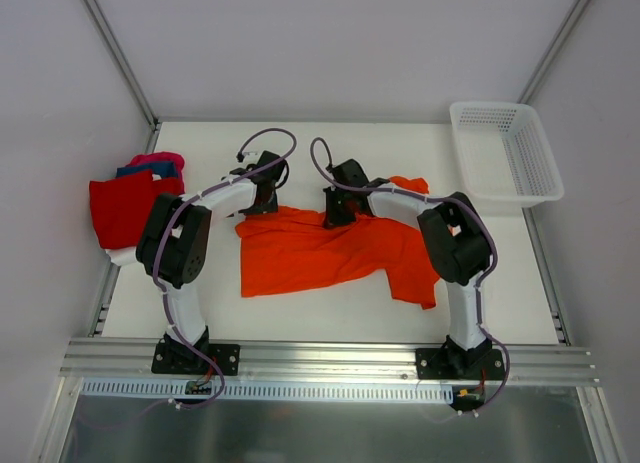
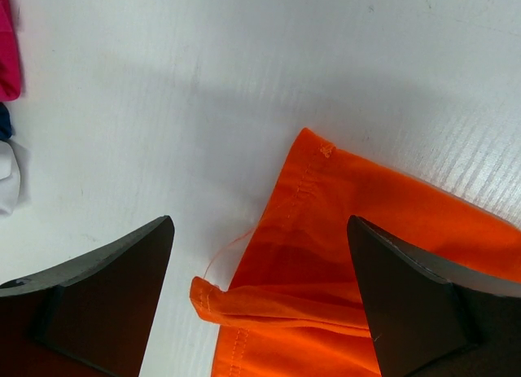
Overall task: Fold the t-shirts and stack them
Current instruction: Fold the tshirt
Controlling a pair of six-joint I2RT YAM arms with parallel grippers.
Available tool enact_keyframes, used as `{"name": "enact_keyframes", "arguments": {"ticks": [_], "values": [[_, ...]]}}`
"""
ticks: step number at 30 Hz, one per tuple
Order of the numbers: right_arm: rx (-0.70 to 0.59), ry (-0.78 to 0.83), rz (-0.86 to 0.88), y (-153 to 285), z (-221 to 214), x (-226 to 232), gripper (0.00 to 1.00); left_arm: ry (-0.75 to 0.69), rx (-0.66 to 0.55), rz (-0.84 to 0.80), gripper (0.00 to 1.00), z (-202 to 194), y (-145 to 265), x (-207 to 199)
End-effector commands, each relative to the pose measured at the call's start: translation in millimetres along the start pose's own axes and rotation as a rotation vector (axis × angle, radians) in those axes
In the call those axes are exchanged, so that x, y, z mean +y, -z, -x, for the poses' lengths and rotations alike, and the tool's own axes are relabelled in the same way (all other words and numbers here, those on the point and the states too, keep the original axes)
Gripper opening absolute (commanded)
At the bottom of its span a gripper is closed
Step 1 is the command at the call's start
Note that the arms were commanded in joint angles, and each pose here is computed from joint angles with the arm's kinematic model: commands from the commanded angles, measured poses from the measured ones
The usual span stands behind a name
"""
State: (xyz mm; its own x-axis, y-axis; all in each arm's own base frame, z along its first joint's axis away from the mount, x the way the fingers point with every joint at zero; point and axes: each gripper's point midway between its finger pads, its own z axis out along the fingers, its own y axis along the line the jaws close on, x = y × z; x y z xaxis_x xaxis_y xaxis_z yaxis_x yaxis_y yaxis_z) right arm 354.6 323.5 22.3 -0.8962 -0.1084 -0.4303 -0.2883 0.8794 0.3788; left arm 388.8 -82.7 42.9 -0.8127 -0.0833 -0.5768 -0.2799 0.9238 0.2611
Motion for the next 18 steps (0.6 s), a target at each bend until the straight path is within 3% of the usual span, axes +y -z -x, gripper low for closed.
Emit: {"name": "enact_keyframes", "arguments": {"ticks": [1, 11, 18], "values": [[0.007, 0.037, -0.063, 11, 8, -5, 0.00, -0.005, 0.004, -0.001, 0.89, 0, 1, 6], [0.033, -0.002, -0.021, -22, 21, 6, 0.01, 0.048, 0.032, 0.011, 0.88, -4, -6, 18], [-0.007, -0.002, 0.011, -11, 27, 14, 0.01, 0.120, 0.069, -0.017, 0.87, 8, -17, 31]]}}
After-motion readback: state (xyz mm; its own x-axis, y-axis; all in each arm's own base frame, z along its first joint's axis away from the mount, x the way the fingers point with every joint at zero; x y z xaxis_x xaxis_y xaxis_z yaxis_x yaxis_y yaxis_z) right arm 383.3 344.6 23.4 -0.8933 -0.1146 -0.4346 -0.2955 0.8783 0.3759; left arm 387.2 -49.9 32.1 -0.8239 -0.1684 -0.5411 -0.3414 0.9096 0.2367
